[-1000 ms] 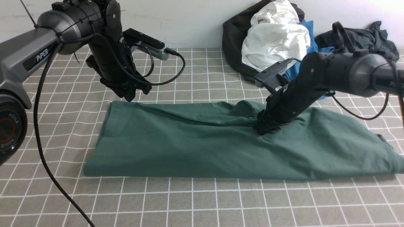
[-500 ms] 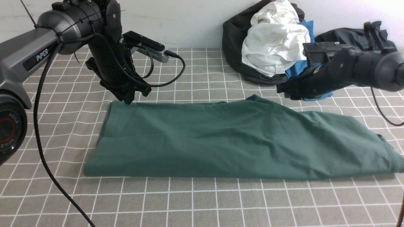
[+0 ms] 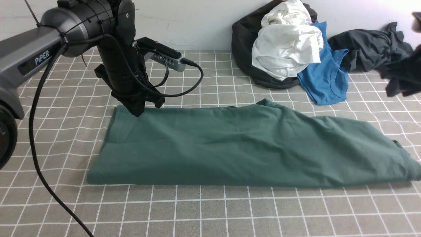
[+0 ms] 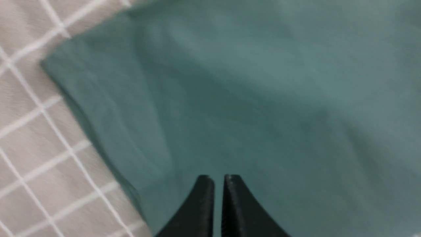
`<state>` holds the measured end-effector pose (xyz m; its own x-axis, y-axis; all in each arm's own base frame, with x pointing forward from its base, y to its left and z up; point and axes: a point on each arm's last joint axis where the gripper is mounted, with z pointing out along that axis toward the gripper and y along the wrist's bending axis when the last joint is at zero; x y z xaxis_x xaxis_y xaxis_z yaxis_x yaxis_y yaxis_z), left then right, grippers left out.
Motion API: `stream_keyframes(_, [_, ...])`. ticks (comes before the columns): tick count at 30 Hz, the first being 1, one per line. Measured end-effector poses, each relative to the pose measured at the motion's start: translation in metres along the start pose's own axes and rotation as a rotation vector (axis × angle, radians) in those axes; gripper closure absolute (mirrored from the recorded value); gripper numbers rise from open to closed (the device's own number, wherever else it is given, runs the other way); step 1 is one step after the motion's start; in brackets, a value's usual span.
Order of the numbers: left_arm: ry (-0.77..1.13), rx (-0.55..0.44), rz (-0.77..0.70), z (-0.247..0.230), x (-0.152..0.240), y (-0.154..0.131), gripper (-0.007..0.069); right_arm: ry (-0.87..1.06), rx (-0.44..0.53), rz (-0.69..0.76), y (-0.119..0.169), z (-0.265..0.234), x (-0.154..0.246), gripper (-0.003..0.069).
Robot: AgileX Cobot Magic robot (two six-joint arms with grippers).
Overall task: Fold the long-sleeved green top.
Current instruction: Use the right arm to clamp the right edge of the fabric
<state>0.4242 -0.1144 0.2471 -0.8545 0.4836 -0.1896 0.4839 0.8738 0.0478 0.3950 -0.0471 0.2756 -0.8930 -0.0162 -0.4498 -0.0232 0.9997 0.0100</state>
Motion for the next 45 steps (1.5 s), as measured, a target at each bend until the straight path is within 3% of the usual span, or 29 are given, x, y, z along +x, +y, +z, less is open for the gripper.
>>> stream_keyframes(8, [0.092, 0.063, -0.041, 0.013, 0.063, -0.012, 0.0633, 0.121, 0.037, 0.138, -0.031, 0.034, 0.077, 0.0379])
stream_keyframes(18, [0.14, 0.127, -0.082, 0.049, 0.093, -0.024, 0.0633, 0.13, 0.024, 0.215, -0.035, 0.084, 0.086, 0.0083])
stream_keyframes(23, [0.135, 0.125, -0.076, 0.051, 0.095, -0.025, 0.0632, 0.168, 0.006, 0.264, -0.034, 0.102, 0.092, 0.0053])
stream_keyframes(27, [0.134, 0.126, -0.075, 0.051, 0.094, -0.025, 0.0632, 0.173, 0.01, 0.256, -0.034, 0.102, 0.092, 0.0092])
stream_keyframes(45, [0.133, 0.127, -0.06, 0.051, 0.095, -0.025, 0.0632, 0.213, 0.008, 0.14, -0.016, 0.104, 0.083, 0.0521])
